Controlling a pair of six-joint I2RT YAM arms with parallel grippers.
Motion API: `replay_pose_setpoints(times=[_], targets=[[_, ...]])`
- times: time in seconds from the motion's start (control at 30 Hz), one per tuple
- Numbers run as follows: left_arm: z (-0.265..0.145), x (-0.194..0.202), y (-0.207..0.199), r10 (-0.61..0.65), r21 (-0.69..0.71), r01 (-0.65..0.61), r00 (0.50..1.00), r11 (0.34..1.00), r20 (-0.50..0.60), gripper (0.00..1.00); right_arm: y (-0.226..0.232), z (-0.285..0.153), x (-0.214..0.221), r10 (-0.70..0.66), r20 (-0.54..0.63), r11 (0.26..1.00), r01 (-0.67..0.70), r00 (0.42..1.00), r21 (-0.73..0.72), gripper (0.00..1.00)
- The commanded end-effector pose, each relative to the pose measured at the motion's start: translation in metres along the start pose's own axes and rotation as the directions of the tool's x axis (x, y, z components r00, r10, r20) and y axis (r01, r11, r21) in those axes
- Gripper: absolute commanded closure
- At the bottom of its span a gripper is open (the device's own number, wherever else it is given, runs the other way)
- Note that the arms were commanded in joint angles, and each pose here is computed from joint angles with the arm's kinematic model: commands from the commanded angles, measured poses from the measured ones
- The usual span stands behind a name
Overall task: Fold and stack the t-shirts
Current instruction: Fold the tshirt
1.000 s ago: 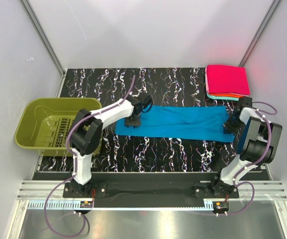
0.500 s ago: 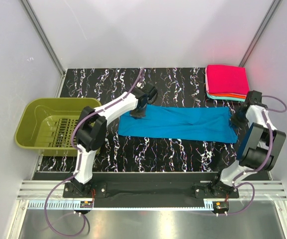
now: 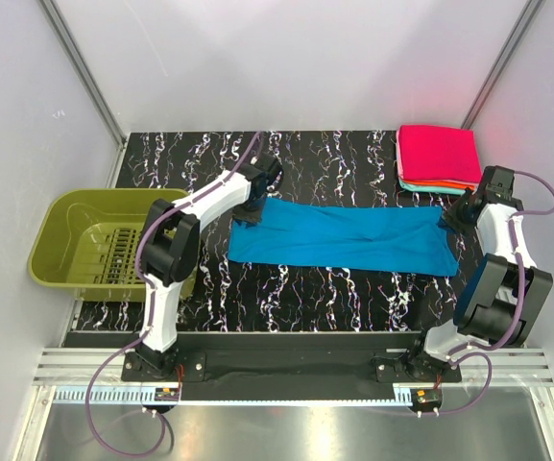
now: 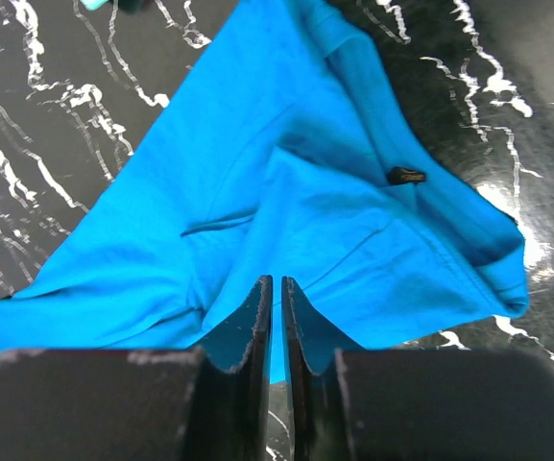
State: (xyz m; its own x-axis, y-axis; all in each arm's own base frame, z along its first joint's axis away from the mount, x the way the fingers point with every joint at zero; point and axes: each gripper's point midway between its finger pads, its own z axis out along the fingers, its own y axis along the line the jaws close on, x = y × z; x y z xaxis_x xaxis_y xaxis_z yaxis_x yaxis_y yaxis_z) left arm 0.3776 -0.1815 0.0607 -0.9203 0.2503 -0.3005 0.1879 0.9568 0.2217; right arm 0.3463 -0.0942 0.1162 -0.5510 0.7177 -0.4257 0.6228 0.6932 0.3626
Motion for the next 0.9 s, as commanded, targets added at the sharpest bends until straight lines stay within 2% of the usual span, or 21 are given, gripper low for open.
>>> replay_pose_setpoints(times=[0.0, 0.07, 0.37, 0.57, 0.73, 0.87], targets=[[-0.005, -0.013, -0.017, 0.102, 0.14, -0.111, 0.993, 0.984, 0.064, 0.75, 0.019, -0.011, -0.009, -0.022, 0.036, 0.996, 0.025, 0.999, -0.085, 0.87], [0.001, -0.015, -0.015, 0.142, 0.124, -0.149, 0.988, 0.981, 0.066, 0.71, 0.022, -0.012, -0.01, -0.021, 0.04, 0.995, 0.025, 0.999, -0.099, 0.87], [0.025, -0.009, -0.002, 0.221, 0.05, -0.222, 0.975, 0.974, 0.021, 0.71, 0.024, -0.011, -0.009, -0.033, 0.036, 0.993, 0.037, 0.999, -0.116, 0.87], [0.035, -0.004, -0.005, 0.251, 0.07, -0.25, 0.968, 0.966, -0.002, 0.74, 0.023, -0.006, -0.006, -0.031, 0.022, 0.993, 0.034, 0.999, -0.113, 0.87], [0.042, -0.003, -0.007, 0.255, 0.074, -0.253, 0.967, 0.965, -0.016, 0.81, 0.023, -0.006, -0.007, -0.032, 0.027, 0.993, 0.035, 0.999, -0.114, 0.87], [0.038, -0.009, -0.002, 0.25, 0.045, -0.249, 0.968, 0.967, -0.004, 0.95, 0.022, -0.006, -0.006, -0.032, 0.026, 0.993, 0.034, 0.999, -0.112, 0.87]])
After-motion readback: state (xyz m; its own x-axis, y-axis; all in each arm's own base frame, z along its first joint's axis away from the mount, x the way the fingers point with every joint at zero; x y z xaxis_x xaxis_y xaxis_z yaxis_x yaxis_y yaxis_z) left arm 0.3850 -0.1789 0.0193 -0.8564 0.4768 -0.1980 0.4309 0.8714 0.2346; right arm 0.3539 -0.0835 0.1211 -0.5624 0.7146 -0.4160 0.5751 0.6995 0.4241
